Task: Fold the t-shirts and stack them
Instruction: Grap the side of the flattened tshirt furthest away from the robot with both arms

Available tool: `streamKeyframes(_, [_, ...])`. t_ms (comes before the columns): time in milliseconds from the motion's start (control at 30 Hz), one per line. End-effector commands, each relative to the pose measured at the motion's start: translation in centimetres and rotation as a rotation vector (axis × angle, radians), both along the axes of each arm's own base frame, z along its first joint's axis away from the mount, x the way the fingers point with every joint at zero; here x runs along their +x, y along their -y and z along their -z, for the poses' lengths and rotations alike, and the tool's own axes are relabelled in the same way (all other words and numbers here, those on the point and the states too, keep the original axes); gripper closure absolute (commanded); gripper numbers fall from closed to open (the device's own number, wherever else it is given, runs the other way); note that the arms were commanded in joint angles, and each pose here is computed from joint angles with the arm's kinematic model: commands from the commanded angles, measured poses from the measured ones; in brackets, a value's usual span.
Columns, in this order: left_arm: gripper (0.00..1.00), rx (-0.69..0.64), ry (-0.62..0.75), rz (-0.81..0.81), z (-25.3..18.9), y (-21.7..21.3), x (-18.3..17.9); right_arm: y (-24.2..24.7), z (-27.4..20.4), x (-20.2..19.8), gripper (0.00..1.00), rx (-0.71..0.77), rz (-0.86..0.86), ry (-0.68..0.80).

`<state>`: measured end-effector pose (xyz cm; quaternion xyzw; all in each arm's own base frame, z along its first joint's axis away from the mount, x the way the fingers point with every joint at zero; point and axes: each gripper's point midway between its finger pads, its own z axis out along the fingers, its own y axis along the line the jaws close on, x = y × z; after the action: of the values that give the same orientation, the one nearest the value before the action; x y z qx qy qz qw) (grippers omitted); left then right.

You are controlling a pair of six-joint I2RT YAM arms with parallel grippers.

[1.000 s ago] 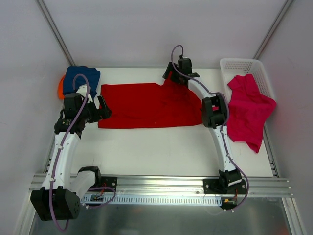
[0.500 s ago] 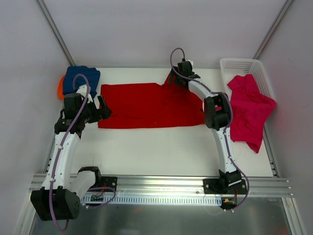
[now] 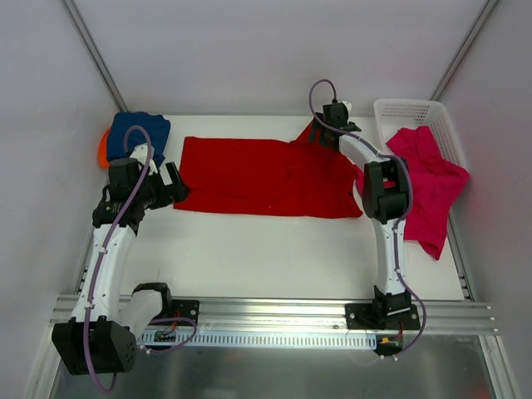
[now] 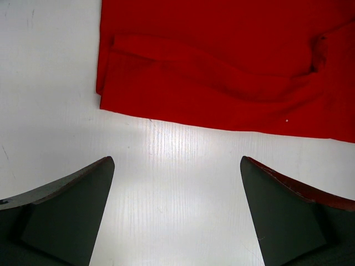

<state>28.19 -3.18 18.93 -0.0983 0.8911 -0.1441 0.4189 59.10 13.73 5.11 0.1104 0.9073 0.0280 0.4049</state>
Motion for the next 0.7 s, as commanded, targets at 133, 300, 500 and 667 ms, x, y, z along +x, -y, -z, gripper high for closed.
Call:
streamKeyframes(133, [0.01,-0.001,0.007,0.03,-0.1,0.5,-0.3,-3.0,-15.3,0.1,0.05,-0.003,-0.054,0.254])
streamKeyframes(300, [0.01,-0.002,0.006,0.028,0.0,0.4,-0.2,-8.7,-17.2,-0.1,0.05,0.064,-0.177,0.265])
streamKeyframes(500, [0.01,-0.007,-0.004,0.036,0.2,0.6,-0.2,-14.8,-16.0,0.2,0.05,0.134,-0.281,0.269])
streamKeyframes(667, [0.01,-0.008,0.001,0.038,0.1,0.7,-0.2,-17.2,-12.0,-0.2,0.05,0.187,-0.31,0.212])
